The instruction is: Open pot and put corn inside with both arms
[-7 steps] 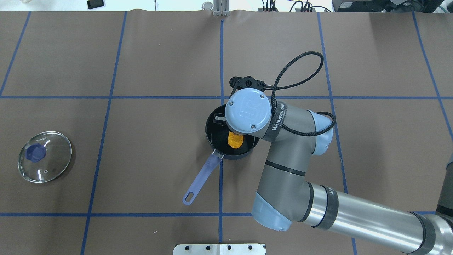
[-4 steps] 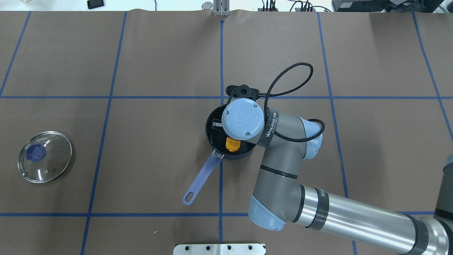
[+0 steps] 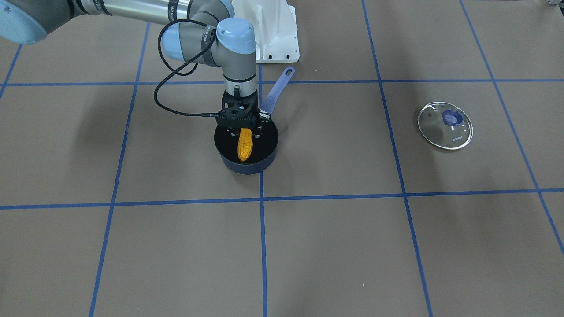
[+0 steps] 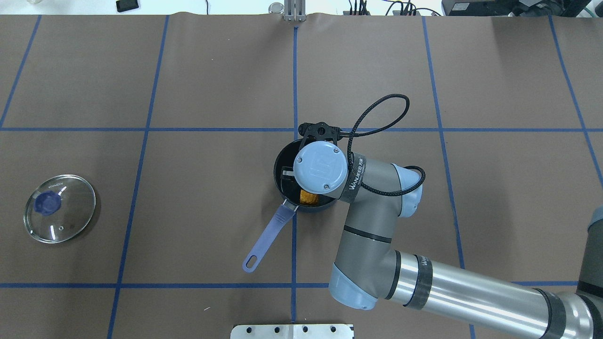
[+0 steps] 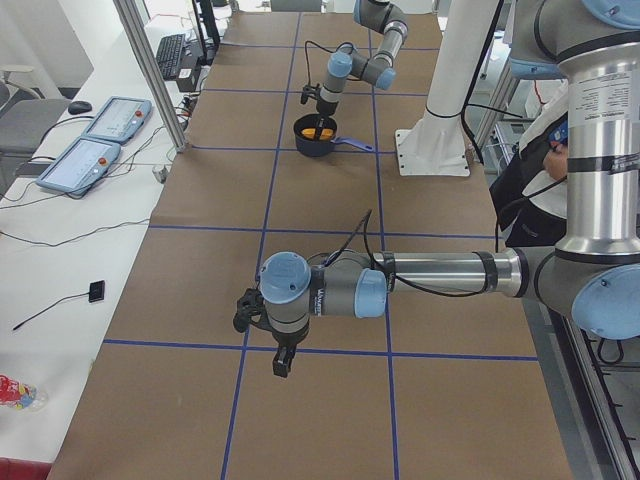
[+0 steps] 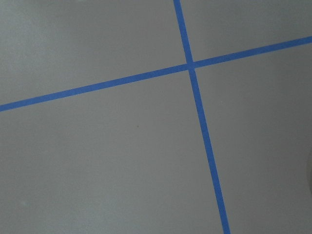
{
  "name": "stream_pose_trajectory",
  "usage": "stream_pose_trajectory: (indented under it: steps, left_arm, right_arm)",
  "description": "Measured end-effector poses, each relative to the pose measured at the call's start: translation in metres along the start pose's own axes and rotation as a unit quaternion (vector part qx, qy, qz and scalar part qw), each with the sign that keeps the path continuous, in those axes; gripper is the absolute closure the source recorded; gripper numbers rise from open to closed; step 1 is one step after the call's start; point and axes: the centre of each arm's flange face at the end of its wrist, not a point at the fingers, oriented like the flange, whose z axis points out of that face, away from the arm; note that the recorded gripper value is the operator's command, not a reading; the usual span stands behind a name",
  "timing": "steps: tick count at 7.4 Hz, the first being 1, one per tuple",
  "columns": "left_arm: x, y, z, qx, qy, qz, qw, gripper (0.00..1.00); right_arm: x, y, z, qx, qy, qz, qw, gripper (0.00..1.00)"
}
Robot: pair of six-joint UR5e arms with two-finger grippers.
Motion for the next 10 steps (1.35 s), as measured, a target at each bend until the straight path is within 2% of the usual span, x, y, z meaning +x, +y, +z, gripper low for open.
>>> stream_pose_trajectory:
  steps: [3, 5, 6, 8, 10]
  left_arm:
    - [0.000, 0.000, 0.000, 0.000, 0.000, 0.000, 1.0000, 0.01]
    - [0.000, 0.000, 0.000, 0.000, 0.000, 0.000, 1.0000, 0.01]
    - [0.000, 0.000, 0.000, 0.000, 0.000, 0.000, 1.0000, 0.01]
    - [0.000, 0.000, 0.000, 0.000, 0.000, 0.000, 1.0000, 0.01]
    - [0.001, 0.000, 0.000, 0.000, 0.001, 0.001, 1.0000, 0.01]
  right_arm:
    - [-0.003, -0.007, -0.006, 0.014, -0.007, 0.002, 0.9999, 0.00]
    - [0.000, -0.039, -0.027, 0.016, -0.022, 0.014, 0.9995, 0.00]
    - [0.007, -0.062, -0.041, 0.009, -0.024, 0.016, 0.9995, 0.00]
    - [0.044, -0.124, -0.078, -0.013, -0.005, -0.010, 0.9999, 0.00]
    - [0.133, -0.204, -0.091, -0.040, 0.012, -0.072, 0.9966, 0.00]
